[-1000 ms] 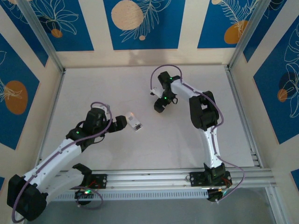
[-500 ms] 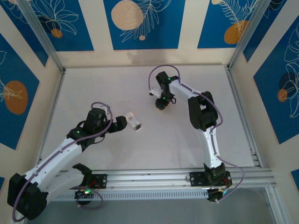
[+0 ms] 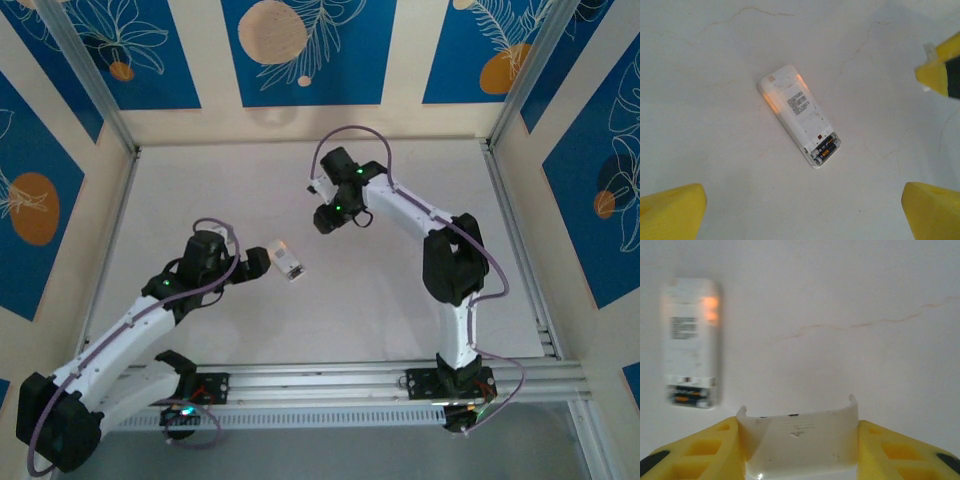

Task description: Load the batteries into the remote control

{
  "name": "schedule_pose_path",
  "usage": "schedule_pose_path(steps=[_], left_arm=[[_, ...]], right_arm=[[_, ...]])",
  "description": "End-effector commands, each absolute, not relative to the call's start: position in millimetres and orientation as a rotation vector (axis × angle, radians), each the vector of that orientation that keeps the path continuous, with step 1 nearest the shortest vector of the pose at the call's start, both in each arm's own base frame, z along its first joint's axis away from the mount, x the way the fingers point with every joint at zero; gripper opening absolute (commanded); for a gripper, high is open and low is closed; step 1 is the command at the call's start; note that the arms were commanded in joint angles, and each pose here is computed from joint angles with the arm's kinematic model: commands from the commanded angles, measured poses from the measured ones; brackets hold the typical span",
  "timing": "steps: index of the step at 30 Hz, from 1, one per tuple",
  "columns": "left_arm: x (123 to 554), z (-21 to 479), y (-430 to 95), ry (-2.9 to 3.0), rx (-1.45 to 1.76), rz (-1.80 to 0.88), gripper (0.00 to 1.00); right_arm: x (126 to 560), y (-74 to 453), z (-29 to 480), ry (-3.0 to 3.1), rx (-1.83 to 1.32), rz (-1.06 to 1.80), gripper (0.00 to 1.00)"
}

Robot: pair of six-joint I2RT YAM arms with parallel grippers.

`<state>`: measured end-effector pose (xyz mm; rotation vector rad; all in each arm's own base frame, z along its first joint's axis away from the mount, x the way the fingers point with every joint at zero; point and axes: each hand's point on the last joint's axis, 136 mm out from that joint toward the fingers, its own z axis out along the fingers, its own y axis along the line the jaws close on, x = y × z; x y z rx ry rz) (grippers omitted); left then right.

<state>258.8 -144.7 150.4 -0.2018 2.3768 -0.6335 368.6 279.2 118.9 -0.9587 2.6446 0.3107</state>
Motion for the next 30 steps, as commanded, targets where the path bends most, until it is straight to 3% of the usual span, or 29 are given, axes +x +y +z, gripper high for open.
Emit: schedule_pose_path(steps=[1, 15, 30], left_arm=[[262.5, 172.0, -141.9, 2.328, -0.203, -0.657, 1.00], [237.0, 208.4, -99.4, 2.169, -0.199, -0.517, 1.00], [234.6, 205.2, -98.5, 2.164, -0.195, -0.519, 1.00]], right_arm=[[331.7, 292.0, 101.2, 2.789, -0.856, 0.345, 0.49], [289.8, 330.4, 61.3, 2.850, -0.871, 0.215, 0.50], [294.7, 354.0, 35.0, 2.794, -0.968, 0.102, 0.53]])
